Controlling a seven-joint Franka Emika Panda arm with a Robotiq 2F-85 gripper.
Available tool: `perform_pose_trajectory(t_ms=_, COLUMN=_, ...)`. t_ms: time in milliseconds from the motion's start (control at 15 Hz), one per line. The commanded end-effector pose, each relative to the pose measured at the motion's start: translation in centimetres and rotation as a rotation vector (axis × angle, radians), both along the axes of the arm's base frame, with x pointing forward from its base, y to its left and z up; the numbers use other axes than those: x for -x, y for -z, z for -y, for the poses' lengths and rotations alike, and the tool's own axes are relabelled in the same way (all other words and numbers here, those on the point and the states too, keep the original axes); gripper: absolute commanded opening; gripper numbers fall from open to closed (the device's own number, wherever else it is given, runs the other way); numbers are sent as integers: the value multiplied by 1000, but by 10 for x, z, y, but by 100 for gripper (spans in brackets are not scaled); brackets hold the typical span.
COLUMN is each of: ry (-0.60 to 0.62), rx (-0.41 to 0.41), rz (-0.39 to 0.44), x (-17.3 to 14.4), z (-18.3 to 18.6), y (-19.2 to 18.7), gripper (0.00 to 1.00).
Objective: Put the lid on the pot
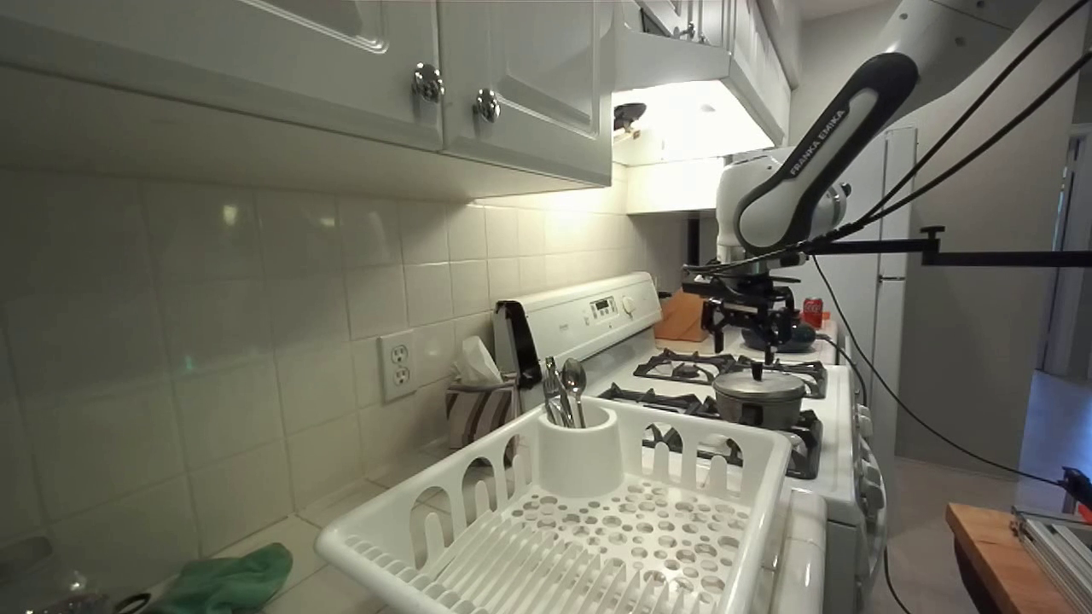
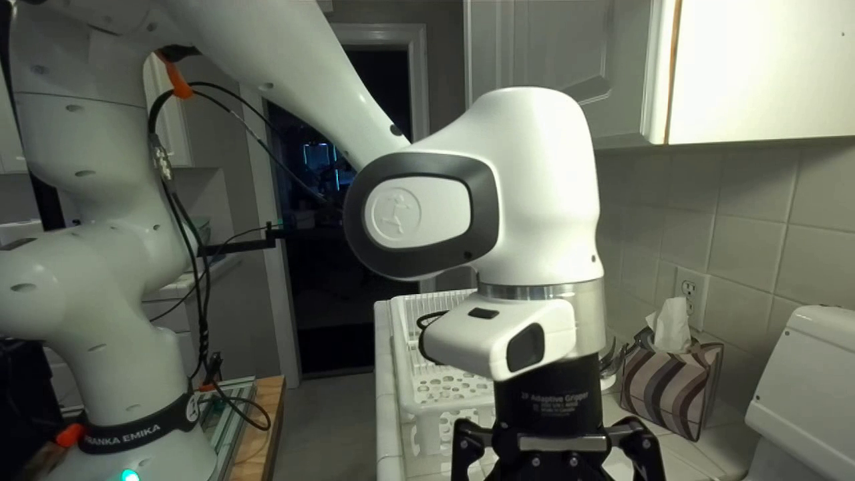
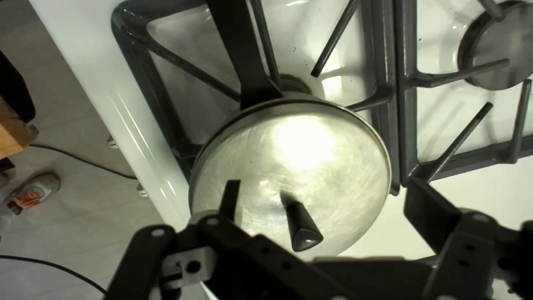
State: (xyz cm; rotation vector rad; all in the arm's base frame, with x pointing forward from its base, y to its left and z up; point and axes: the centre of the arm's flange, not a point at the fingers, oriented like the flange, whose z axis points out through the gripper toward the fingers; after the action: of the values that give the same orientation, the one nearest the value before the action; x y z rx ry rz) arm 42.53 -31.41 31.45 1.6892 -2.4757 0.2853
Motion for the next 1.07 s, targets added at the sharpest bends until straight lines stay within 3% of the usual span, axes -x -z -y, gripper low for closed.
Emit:
perform_pose_trajectory(t_ms=0, ry=-129, rx=-13, rz=-7, x=16, z=-11, y=-25, gripper=100)
perform_pose_trajectory(t_ms=533, ry=-558, rx=21, rz=-90, x=13, z=-42, y=-64, gripper=100)
perform_pose_trajectory(t_ms=1000, ry=-914, rx=58, rz=-191, x=0, z=-108, y=-87, gripper=100)
